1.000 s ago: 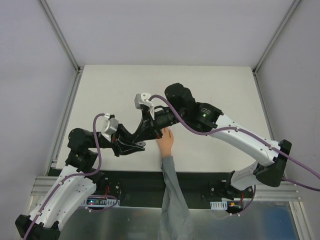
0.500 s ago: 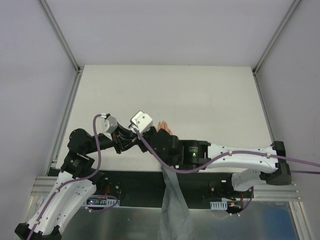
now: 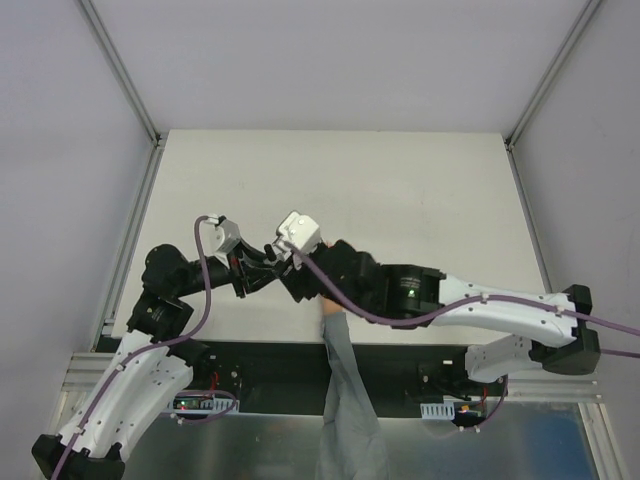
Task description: Paint the nails
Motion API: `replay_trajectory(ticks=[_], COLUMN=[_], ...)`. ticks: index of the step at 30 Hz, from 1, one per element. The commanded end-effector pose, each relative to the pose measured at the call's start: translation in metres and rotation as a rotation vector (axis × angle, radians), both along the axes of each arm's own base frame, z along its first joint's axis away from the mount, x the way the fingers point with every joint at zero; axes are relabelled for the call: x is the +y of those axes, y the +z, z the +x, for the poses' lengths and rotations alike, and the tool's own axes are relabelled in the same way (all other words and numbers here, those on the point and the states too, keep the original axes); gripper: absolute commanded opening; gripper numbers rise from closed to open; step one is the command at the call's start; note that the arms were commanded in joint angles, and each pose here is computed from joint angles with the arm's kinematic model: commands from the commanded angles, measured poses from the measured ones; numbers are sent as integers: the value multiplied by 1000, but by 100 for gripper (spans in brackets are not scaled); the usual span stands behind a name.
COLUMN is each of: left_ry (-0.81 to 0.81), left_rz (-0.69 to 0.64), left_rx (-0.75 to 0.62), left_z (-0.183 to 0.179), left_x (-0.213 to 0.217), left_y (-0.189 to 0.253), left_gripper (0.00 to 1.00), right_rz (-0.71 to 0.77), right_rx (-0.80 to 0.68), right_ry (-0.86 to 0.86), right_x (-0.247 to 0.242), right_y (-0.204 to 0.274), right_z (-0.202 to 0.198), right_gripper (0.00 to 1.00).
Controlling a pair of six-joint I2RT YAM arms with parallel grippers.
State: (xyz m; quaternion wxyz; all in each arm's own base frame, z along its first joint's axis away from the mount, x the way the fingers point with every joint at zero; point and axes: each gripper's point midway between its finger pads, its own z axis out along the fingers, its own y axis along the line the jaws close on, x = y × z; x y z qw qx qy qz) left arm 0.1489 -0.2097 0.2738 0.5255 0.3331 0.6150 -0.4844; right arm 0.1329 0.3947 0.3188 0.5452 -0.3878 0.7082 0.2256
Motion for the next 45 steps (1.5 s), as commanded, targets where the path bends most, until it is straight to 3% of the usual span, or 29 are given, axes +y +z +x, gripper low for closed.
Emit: replay_trajectory(ticks=[1,5,12,20,28,33,35,37,41,43,44,45], left_ry=[-140,-287,-410,-427,-441,-437,-428,-410,-307,-182,-131,-81], left_rz=[-45,-66,-68,-66,-65,-68,-71,-75,-66,-50,-47,-32], left_rx=[-93,-94,-103,-97,-99,-106,-106,-111,-124,-115,-117,-110], left_z=[-19,-43,-68,-69,-72,-72,-71,-69,-53,-34,-25,-18], left_x=[-7,-11,-13,-14,-14,-13,-13,-14,-13,-11,-9,-7], left_y=[33,36,34,34,34,35,36,36,37,33,34,30], left_gripper=[0,0,0,0,0,0,0,0,0,0,0,0], right_rz=[87,138,194,234,251,253,248,243,218,189,154,92], right_rx=[123,157,224,268,262,292,299,302,277,230,168,40], right_ry=[366,542,844,957,935,959,947,919,828,679,658,364], right_x=[-15,-16,-8,6,7,12,13,14,9,6,10,3], right_y=[29,39,51,55,56,56,52,49,33,18,13,5], right_z=[-34,-40,-60,-68,-60,-62,-60,-57,-51,-35,-47,-7], right_gripper=[57,58,58,51,49,36,29,14,0,1,1,1])
